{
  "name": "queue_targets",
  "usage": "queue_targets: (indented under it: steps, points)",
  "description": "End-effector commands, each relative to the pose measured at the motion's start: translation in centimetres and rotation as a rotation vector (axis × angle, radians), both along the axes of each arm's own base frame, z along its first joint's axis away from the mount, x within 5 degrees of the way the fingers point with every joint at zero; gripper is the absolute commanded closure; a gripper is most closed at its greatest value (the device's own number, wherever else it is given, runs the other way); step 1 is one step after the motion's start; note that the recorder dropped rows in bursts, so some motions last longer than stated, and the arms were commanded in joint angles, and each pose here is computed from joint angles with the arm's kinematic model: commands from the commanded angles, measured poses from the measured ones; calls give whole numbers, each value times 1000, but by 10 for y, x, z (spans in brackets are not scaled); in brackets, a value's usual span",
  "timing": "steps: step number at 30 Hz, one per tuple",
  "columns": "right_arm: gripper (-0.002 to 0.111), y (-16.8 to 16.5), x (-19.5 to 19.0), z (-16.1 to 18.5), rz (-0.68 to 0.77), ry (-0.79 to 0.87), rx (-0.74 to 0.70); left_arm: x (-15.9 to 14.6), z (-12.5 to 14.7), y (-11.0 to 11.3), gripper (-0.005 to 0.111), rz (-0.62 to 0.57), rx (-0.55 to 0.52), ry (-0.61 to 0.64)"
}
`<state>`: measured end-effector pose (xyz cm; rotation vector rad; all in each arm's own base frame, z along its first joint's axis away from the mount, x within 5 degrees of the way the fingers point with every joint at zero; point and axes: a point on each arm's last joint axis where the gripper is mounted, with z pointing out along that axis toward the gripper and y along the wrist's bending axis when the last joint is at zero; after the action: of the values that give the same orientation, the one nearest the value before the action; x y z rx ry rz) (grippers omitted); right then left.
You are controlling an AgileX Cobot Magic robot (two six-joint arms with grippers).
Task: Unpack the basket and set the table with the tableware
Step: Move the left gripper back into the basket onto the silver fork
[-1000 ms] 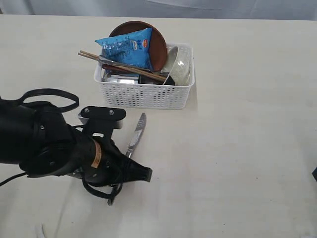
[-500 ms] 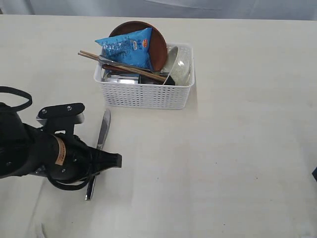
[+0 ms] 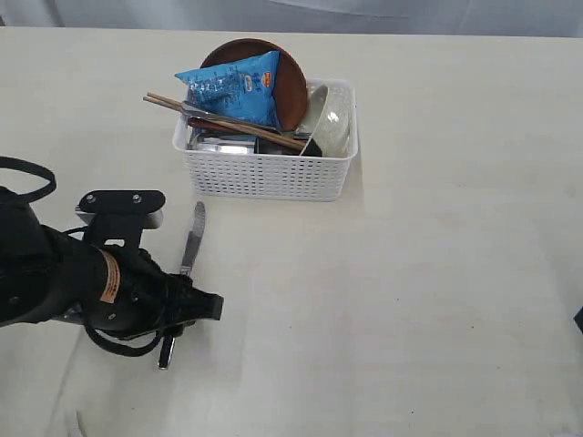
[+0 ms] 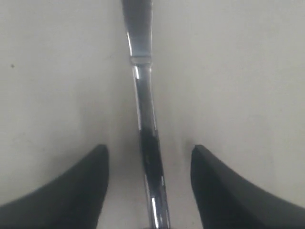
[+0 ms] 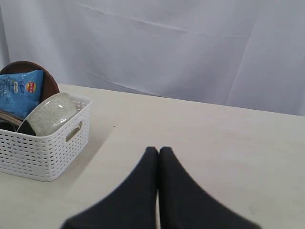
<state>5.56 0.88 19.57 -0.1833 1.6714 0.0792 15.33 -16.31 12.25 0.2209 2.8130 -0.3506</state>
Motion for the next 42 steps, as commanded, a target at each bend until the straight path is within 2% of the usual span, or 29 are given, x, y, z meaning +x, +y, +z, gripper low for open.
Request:
queue_targets:
  steps: [1, 2, 3, 5, 9, 12, 16, 19, 23, 26, 29, 32, 34, 37, 40, 42]
  points:
    - [109, 0, 0, 1, -6, -12, 5, 6, 22, -4, 55, -131, 57, -44]
    - [109, 0, 0, 1, -6, -12, 5, 8, 28, -6, 55, -163, 63, -61]
    - [109, 0, 0, 1, -6, -12, 5, 16, 47, -11, 55, -223, 88, -115]
    - [109, 0, 0, 1, -6, -12, 5, 25, 65, -14, 55, -263, 131, -172]
    - [109, 0, 0, 1, -6, -12, 5, 49, 105, -13, 55, -362, 334, -349]
    - [109, 0, 0, 1, -6, -12, 5, 64, 128, -13, 55, -396, 457, -491]
    - [109, 0, 0, 1, -6, -12, 5, 76, 144, -16, 55, -491, 560, -665]
    - [109, 0, 0, 1, -6, -14, 5, 80, 149, -21, 55, -577, 580, -772]
    - [109, 0, 0, 1, -5, -18, 6, 81, 153, -30, 56, -661, 546, -860]
    - [109, 0, 0, 2, -5, -25, 7, 84, 152, -33, 68, -636, 525, -837]
    - [109, 0, 0, 3, -5, -34, 8, 93, 145, -32, 81, -554, 584, -732]
    - [109, 0, 0, 3, -5, -34, 8, 108, 139, -32, 76, -580, 598, -567]
    - [109, 0, 0, 3, -5, -34, 8, 123, 135, -32, 67, -600, 543, -405]
    - [109, 0, 0, 3, -5, -34, 8, 148, 135, -29, 59, -610, 447, -244]
    - [109, 0, 0, 3, -4, -38, 9, 171, 137, -24, 59, -621, 446, -249]
    - [109, 0, 0, 4, -4, -42, 9, 178, 141, -29, 59, -707, 466, -319]
